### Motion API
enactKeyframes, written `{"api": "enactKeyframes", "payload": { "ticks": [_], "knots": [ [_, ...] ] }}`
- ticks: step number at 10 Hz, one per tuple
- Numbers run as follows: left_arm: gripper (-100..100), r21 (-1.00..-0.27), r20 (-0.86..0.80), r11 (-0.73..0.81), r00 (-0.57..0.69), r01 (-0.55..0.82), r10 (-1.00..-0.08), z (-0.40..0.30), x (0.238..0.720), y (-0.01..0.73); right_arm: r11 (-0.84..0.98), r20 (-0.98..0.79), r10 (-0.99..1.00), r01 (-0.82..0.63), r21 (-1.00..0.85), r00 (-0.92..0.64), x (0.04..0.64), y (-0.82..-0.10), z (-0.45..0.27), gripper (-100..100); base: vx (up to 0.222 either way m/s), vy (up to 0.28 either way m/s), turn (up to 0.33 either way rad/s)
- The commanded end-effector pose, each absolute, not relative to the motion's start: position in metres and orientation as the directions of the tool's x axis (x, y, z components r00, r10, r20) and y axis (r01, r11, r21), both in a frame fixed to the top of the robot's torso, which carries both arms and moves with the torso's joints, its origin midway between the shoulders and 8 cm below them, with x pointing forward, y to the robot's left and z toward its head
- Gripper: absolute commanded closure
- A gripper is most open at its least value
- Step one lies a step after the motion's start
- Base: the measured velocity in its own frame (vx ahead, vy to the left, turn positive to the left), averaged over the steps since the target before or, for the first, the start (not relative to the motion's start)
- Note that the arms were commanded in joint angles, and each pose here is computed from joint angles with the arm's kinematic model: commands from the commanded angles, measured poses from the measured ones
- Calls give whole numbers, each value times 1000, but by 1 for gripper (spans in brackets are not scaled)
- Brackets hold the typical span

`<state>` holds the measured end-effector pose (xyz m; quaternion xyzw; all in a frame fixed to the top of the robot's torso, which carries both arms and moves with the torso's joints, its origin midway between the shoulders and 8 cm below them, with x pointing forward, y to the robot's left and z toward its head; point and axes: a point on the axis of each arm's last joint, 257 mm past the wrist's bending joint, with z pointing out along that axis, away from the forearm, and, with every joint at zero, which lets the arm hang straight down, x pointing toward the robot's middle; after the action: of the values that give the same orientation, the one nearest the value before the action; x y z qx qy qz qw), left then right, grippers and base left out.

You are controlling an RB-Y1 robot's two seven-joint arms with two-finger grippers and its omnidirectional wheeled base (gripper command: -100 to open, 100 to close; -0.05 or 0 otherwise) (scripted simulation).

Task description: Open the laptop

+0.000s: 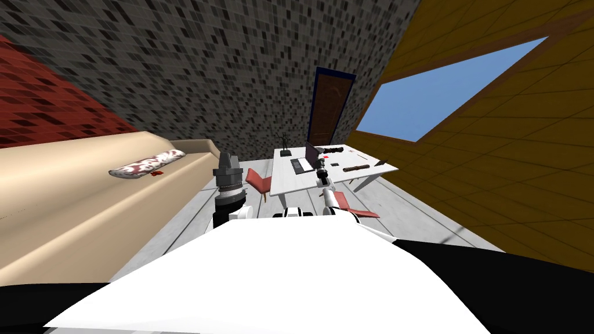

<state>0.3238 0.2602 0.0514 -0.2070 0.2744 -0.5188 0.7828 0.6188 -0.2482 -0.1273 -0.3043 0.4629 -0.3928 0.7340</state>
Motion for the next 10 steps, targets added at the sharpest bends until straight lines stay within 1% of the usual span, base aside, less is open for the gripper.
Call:
{"api": "enactKeyframes", "payload": {
  "ticks": [1,8,9,10],
  "knots": [
    [0,-609,-215,376,311,699,-926,51,324,260,438,-366,-893,317,-841,262,614,-243,-126,100,1,17,36],
    [0,-609,-215,376,311,699,-926,51,324,260,201,-108,-963,391,-898,247,596,-224,-128,100,6,18,47],
    [0,-609,-215,376,311,699,-926,51,324,260,226,-135,-959,382,-896,250,597,-226,-128,100,3,8,8],
    [0,-609,-215,376,311,699,-926,51,324,260,200,-111,-964,386,-900,240,598,-240,-126,-100,-2,33,42]
  ]
}}
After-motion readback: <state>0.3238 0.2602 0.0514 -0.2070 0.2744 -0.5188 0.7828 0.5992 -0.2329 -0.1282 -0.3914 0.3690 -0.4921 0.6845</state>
